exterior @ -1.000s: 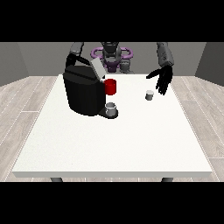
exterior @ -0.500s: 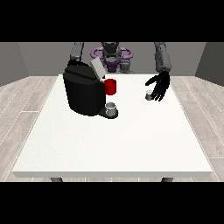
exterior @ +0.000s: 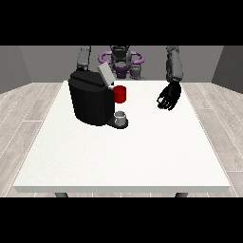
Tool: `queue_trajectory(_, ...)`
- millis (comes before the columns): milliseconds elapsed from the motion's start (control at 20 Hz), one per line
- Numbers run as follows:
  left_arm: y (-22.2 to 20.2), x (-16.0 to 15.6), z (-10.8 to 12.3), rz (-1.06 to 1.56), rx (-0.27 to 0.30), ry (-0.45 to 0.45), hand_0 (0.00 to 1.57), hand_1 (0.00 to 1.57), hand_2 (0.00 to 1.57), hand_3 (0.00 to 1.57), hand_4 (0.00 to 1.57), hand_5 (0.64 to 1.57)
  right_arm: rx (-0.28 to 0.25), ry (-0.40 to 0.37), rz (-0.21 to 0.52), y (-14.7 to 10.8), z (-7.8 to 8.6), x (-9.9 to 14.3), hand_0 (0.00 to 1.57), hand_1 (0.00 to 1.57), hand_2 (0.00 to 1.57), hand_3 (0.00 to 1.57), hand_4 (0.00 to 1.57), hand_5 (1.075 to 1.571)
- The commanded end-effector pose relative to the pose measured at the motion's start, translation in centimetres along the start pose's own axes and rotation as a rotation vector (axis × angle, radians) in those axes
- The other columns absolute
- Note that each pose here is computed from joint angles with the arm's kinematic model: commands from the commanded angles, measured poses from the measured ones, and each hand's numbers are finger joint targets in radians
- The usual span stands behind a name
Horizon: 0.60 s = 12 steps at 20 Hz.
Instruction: Insert the coffee pod into the coffee machine and close the lid
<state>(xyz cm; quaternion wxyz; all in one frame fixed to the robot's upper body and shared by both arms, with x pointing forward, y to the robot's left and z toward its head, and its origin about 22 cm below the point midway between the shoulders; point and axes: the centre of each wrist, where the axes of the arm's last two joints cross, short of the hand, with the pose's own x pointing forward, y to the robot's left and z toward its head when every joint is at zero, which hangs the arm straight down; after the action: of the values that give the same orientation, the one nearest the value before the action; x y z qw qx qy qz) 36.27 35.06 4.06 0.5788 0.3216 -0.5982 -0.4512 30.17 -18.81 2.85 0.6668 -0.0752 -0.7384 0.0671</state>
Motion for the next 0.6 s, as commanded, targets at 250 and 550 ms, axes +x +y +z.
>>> queue_trajectory(250, -1.6, -0.3, -0.6, -0.181, -0.131, 0.017, 0.75, 0.75, 0.94, 0.81, 0.37, 1.571, -0.027, 0.009, -0.002, 1.9, 0.4, -1.3, 0.00, 0.00, 0.00, 0.00, 0.00, 1.571)
queue_trajectory(550, -0.3, -0.4, -1.8, -0.155, -0.142, 0.044, 0.91, 0.91, 1.05, 0.96, 0.41, 1.571, 0.005, 0.038, -0.016, -0.5, -0.4, -2.0, 0.00, 0.00, 0.00, 0.00, 0.00, 1.571)
